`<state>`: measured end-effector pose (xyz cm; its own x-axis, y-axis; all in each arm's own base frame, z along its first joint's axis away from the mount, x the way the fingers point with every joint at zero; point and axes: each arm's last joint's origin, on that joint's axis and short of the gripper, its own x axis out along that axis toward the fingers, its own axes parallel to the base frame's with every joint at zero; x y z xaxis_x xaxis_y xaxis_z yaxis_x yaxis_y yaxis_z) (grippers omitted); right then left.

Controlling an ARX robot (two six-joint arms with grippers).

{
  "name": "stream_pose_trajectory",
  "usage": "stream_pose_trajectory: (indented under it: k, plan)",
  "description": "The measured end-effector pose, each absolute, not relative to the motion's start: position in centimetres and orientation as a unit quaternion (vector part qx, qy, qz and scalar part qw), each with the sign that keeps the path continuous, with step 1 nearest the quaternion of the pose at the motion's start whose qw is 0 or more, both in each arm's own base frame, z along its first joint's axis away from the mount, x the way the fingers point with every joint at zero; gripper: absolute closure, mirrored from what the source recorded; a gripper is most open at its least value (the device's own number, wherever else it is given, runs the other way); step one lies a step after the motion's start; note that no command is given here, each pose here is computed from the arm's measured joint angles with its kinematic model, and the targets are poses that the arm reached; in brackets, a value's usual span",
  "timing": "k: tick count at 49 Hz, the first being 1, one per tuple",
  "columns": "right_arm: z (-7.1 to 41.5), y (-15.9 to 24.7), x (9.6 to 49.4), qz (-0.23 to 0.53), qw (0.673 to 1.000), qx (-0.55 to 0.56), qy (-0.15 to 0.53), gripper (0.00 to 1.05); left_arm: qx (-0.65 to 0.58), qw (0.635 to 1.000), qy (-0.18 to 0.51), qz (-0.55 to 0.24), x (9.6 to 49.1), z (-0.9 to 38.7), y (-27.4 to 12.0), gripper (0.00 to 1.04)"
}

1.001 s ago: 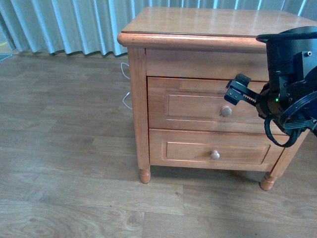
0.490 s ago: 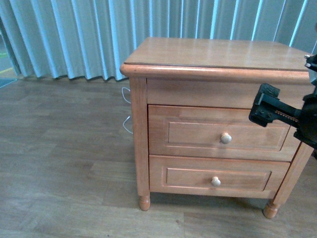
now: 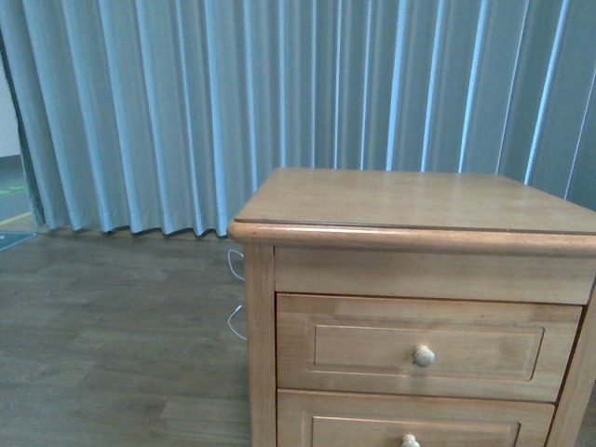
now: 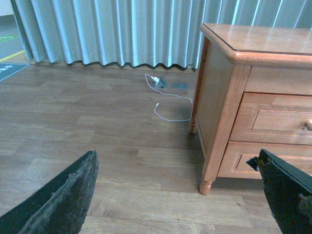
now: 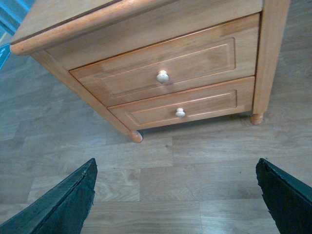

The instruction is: Put charger into drawer

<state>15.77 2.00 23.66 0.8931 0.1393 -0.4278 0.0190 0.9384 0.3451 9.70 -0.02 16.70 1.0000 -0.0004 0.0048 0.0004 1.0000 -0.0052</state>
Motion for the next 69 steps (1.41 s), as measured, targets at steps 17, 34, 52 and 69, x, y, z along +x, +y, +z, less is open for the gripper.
stream_pose_trajectory:
  k: [17, 34, 52, 69]
  plan:
    - [22.9, 1.6, 13.7, 0.001, 0.988, 0.115, 0.098, 0.2, -0.002, 1.0, -0.003, 0.0, 9.7, 16.7, 0.0, 0.06]
    - [20.1, 0.0, 12.3, -0.002, 1.0, 0.009, 0.004, 0.81, -0.002, 1.0, -0.003, 0.0, 9.7, 16.7, 0.0, 0.06]
    - [18.2, 0.0, 11.2, 0.0, 1.0, 0.002, -0.001, 1.03, -0.002, 1.0, -0.003, 0.0, 9.7, 16.7, 0.0, 0.06]
    - [16.3, 0.0, 9.9, 0.001, 1.0, 0.002, 0.012, 1.03, -0.002, 1.0, -0.003, 0.0, 9.7, 16.7, 0.0, 0.06]
